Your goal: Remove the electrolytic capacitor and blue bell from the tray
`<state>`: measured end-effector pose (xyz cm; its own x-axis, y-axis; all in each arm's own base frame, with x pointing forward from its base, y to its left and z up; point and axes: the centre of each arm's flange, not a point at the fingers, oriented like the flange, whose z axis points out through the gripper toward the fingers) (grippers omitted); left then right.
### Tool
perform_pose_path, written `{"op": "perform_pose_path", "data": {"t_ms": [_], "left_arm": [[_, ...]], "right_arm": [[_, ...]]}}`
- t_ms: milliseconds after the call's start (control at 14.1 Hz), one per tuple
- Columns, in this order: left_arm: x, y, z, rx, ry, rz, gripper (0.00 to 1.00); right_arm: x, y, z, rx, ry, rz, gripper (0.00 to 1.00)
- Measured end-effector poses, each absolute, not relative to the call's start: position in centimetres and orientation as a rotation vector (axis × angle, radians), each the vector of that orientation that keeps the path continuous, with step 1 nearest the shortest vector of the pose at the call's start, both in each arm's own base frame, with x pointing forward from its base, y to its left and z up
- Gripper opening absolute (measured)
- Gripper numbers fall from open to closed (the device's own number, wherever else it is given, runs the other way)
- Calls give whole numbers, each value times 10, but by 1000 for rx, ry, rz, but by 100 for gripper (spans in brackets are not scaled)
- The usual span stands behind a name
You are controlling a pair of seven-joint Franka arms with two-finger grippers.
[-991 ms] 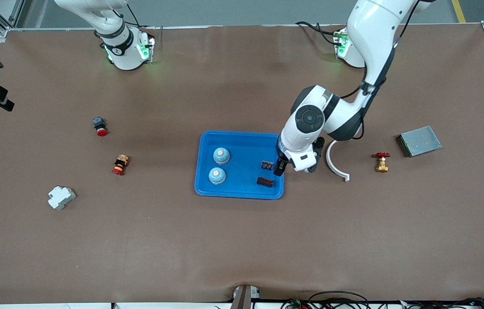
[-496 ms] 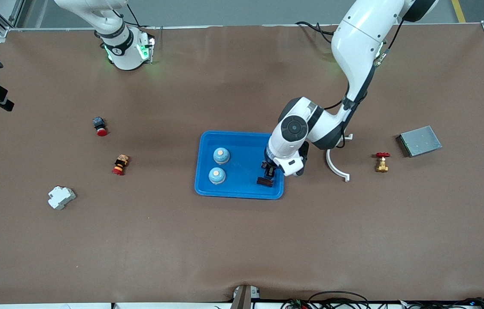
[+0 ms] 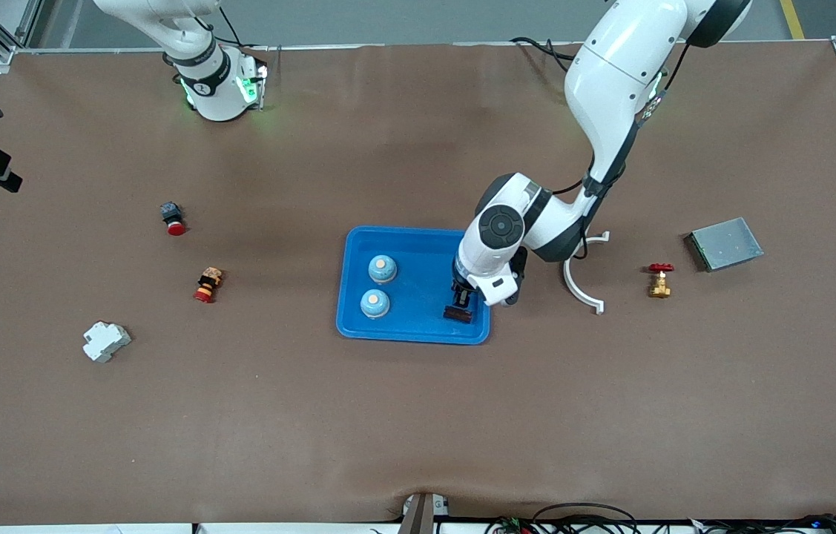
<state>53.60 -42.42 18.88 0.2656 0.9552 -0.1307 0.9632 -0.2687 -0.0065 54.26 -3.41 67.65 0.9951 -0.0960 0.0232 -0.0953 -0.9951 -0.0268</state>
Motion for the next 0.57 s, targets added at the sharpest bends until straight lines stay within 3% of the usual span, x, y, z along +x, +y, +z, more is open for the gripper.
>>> {"op": "perform_pose_path", "data": {"t_ms": [142,566], "left_arm": [[536,-424,188,2440,1854,-167,36],[542,-422,195,2431,1857,-157,33]], "right_arm": [[543,-34,677,-3112,149,-38,100],[543,-34,677,-3112,149,-38,100]]}}
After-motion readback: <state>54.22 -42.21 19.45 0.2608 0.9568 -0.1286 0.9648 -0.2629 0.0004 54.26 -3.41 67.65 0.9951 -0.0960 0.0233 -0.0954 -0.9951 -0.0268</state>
